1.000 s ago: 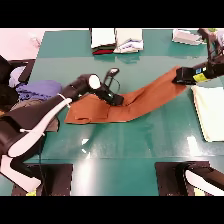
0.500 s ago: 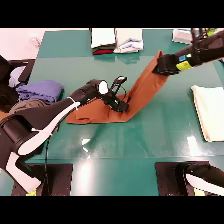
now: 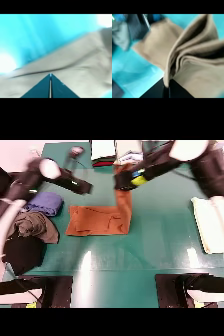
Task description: Fold the shirts.
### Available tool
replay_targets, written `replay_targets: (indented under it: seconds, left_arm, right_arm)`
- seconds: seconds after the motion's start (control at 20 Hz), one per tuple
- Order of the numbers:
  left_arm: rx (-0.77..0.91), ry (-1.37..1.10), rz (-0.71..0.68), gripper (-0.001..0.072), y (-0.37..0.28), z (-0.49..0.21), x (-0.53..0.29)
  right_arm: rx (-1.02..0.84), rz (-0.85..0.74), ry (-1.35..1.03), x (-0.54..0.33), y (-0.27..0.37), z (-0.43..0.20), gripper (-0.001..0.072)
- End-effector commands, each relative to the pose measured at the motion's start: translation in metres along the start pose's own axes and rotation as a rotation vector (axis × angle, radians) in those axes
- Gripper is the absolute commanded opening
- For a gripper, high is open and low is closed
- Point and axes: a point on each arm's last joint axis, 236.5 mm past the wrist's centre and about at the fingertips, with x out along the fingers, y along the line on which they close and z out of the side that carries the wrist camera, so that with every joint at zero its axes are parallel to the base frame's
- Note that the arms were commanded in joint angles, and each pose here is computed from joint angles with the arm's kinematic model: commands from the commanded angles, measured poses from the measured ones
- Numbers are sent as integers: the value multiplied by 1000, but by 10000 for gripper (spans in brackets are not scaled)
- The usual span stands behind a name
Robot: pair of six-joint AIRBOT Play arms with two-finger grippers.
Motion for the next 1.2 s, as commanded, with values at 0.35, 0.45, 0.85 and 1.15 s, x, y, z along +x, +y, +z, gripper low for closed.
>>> replay_targets:
  seconds: [0.35, 0.45, 0.85, 1.15]
  left_arm:
    - [-105, -200, 292, 32, 110, 2, -163]
    - [-112, -172, 281, 32, 108, -5, -160]
    - [8, -200, 165, 32, 47, 9, -129]
    - [52, -198, 119, 32, 23, 5, -109]
  right_arm:
    - [-131, 206, -3, 167, 97, 3, 380]
    - [-117, 63, -3, 149, 46, 3, 380]
    - [319, -300, 194, 77, -158, -100, 392]
    - [552, -225, 291, 107, -166, -151, 657]
